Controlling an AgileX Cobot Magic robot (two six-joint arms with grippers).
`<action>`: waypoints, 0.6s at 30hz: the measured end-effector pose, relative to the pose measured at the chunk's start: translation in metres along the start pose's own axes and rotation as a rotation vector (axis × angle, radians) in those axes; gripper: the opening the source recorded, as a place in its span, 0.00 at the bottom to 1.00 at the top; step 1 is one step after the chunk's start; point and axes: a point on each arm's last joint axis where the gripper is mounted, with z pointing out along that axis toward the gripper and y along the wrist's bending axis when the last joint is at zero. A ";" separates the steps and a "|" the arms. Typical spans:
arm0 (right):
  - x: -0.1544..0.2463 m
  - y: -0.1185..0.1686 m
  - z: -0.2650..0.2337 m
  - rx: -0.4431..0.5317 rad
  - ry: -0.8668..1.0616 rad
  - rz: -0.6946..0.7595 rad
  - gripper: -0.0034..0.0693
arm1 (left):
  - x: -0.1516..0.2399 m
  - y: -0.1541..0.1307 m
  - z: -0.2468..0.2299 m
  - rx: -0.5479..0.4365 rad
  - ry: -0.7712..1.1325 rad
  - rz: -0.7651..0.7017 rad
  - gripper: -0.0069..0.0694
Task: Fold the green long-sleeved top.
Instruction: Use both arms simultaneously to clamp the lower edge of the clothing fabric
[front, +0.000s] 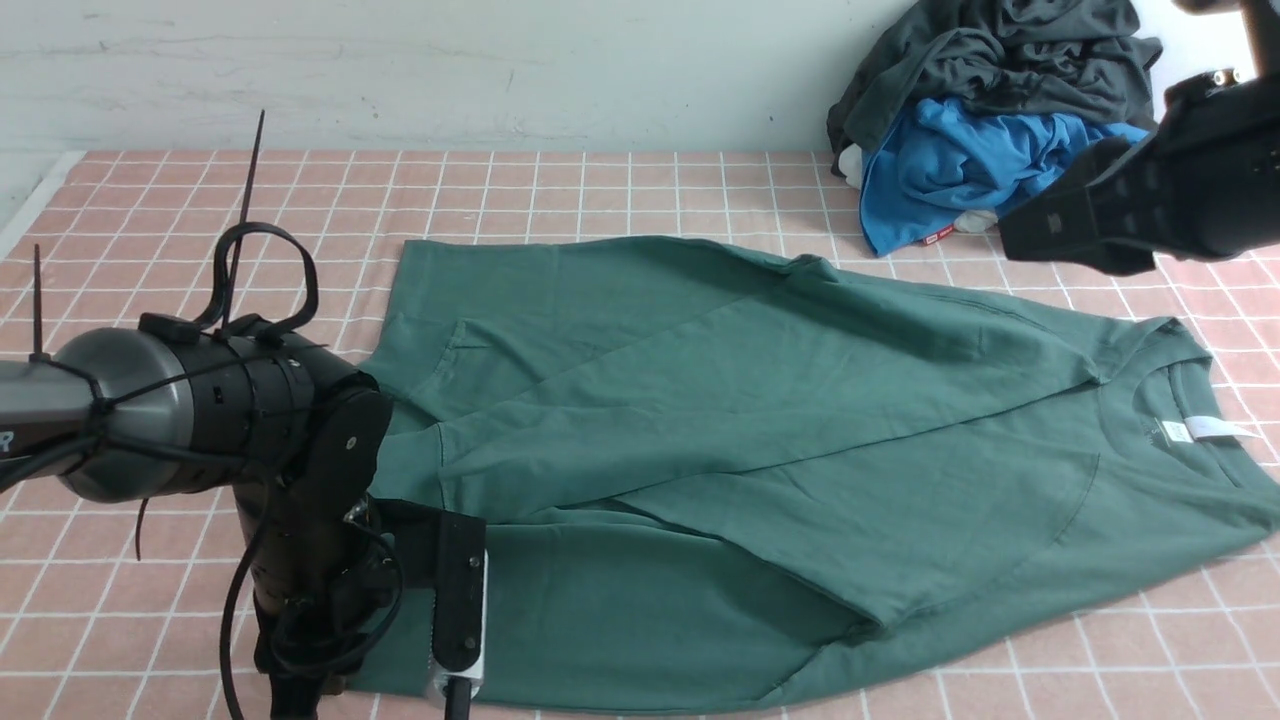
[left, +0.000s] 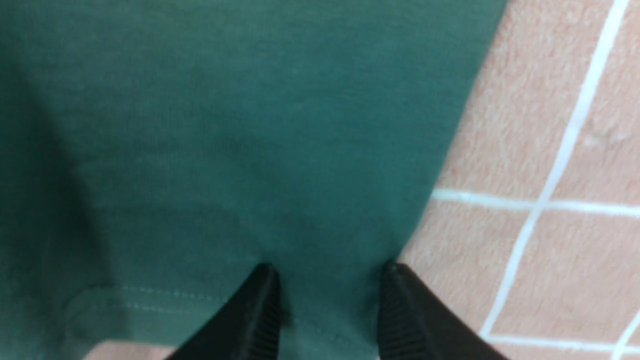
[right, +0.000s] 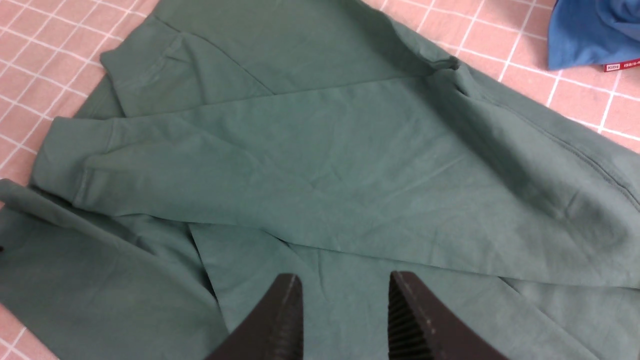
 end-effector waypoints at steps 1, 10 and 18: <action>0.000 0.000 0.000 0.000 0.000 0.000 0.37 | 0.002 0.001 0.000 -0.009 0.014 0.008 0.39; -0.001 0.001 0.000 -0.016 -0.012 -0.034 0.37 | -0.002 -0.002 -0.001 -0.003 0.005 -0.127 0.10; -0.004 0.018 -0.018 -0.069 -0.065 -0.128 0.32 | -0.004 -0.022 -0.047 0.041 -0.163 -0.447 0.08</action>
